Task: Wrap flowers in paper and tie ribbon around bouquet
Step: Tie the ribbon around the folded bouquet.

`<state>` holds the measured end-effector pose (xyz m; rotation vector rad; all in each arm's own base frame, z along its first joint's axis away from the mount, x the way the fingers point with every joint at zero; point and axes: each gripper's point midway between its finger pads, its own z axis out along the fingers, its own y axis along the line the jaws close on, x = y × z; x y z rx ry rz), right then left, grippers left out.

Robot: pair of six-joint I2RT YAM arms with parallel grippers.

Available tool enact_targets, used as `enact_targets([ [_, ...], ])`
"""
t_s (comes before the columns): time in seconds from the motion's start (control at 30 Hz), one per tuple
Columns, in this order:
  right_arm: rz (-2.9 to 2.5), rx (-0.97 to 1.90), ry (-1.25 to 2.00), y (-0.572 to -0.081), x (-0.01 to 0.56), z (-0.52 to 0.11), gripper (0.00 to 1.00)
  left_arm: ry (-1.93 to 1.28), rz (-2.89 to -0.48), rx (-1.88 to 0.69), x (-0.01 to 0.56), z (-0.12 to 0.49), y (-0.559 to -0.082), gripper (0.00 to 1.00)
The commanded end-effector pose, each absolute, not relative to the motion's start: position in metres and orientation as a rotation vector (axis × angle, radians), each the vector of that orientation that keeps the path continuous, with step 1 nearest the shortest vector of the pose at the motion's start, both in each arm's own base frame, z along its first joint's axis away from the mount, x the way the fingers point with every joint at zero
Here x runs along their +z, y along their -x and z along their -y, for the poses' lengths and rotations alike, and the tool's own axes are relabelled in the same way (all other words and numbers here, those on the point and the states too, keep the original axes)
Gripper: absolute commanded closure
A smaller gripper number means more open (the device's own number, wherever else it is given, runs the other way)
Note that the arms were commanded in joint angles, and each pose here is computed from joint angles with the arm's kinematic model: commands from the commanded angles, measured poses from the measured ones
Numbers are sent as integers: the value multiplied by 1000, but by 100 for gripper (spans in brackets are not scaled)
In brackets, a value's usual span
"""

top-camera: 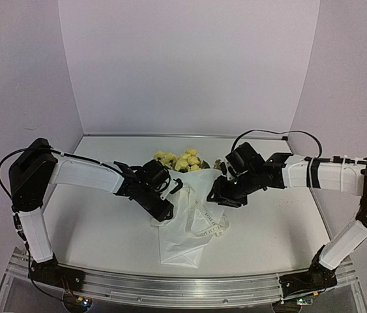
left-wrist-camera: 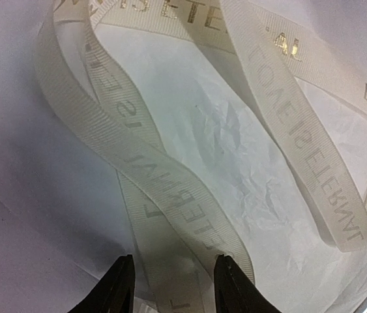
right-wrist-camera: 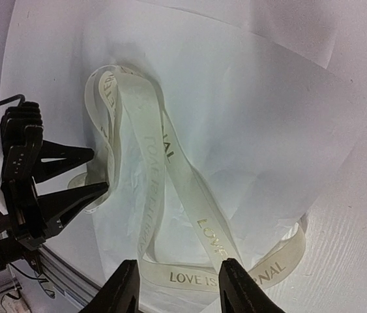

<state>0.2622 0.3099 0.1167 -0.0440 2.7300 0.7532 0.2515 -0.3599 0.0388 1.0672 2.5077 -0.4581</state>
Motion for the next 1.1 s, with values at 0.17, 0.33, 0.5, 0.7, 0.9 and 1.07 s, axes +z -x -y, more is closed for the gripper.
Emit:
enact_targets([
  [0.17, -2724, 654, 92, -255, 119, -291, 57, -1046, -2447, -392, 53, 362, -265, 85],
  [0.33, -2737, 631, 100, -253, 116, -287, 56, -1001, -2407, -370, 65, 359, -271, 100],
  [0.5, -2749, 594, 111, -251, 111, -282, 56, -979, -2369, -384, 77, 359, -273, 100],
  [0.7, -2751, 558, 125, -248, 109, -274, 56, -985, -2320, -485, 97, 365, -265, 100],
  [0.9, -2764, 542, 130, -246, 105, -271, 55, -983, -2331, -503, 98, 362, -262, 90],
  [1.07, -2767, 533, 129, -246, 103, -270, 54, -985, -2371, -548, 92, 360, -255, 69],
])
